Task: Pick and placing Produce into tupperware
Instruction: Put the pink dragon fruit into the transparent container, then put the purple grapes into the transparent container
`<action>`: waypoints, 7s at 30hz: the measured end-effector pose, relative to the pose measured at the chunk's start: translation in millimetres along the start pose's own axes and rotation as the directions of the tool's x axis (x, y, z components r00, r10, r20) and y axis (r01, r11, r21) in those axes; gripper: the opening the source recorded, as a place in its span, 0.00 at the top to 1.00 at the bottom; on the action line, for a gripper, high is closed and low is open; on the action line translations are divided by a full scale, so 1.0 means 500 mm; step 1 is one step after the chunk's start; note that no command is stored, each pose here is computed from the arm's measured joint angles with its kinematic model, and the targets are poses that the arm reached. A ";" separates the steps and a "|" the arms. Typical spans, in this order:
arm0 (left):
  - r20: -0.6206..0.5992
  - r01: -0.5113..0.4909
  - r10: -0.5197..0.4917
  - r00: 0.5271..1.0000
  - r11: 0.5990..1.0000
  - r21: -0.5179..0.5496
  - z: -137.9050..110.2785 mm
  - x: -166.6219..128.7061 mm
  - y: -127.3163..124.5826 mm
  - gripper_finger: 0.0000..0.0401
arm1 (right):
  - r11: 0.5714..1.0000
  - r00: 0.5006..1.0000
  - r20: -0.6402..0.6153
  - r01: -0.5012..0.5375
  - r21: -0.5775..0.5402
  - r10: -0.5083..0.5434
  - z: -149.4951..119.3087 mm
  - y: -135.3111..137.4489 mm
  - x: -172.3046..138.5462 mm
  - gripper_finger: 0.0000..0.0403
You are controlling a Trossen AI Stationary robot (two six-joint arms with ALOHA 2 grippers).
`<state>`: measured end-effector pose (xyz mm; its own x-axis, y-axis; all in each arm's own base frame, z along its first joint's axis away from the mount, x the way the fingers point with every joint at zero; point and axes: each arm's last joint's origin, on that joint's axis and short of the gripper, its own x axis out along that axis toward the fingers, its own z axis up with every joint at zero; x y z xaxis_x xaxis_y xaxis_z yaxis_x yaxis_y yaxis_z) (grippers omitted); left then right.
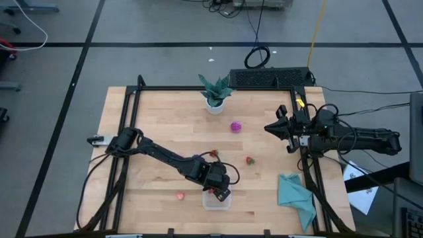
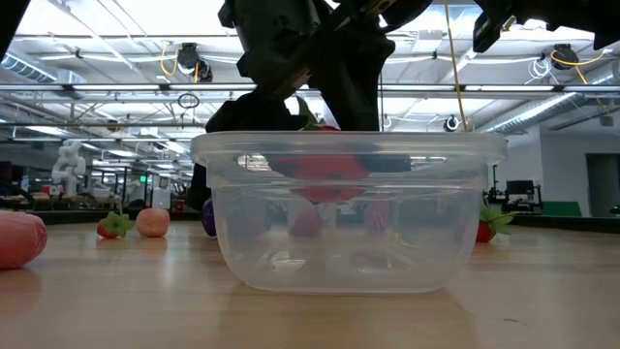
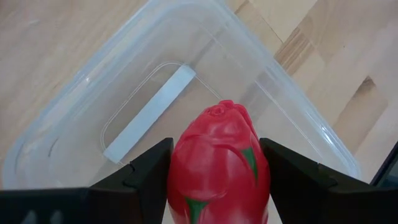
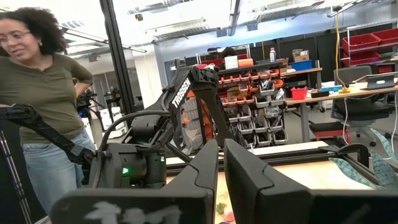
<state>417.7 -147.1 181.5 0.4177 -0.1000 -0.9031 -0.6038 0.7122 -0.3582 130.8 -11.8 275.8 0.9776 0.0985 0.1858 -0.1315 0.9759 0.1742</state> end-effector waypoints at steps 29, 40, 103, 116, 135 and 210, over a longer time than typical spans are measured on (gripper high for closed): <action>-0.005 -0.005 0.005 1.000 1.000 -0.005 0.000 0.000 0.001 0.43 | 1.000 1.000 -0.001 0.000 0.000 0.000 0.000 0.000 0.000 0.96; 0.010 0.010 -0.010 1.000 0.999 -0.034 0.014 0.000 0.005 0.43 | 1.000 1.000 -0.001 0.000 0.000 0.000 0.000 0.000 0.000 0.96; 0.094 -0.322 0.309 0.946 0.924 0.207 0.004 -0.188 0.069 0.27 | 1.000 1.000 -0.017 0.002 0.004 -0.002 -0.003 -0.001 0.000 0.96; 0.051 -0.374 0.389 0.920 0.829 0.415 -0.001 -0.192 0.087 0.27 | 1.000 1.000 -0.023 0.003 0.006 -0.003 -0.005 -0.001 0.000 0.96; -0.021 -0.366 0.409 0.912 0.837 0.408 -0.008 -0.124 0.142 0.27 | 1.000 1.000 -0.030 0.005 0.007 -0.004 -0.006 -0.001 0.000 0.96; -0.124 -0.125 0.226 0.966 0.831 0.542 0.052 -0.044 0.239 0.27 | 1.000 0.996 -0.087 0.017 -0.013 -0.018 -0.017 -0.004 0.000 0.96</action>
<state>353.8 -41.8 164.8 0.1832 -0.0215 -0.9828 -0.1862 0.9809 -0.0561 132.4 -12.0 267.1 0.9905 0.0972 0.0972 -0.1123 0.9800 0.1645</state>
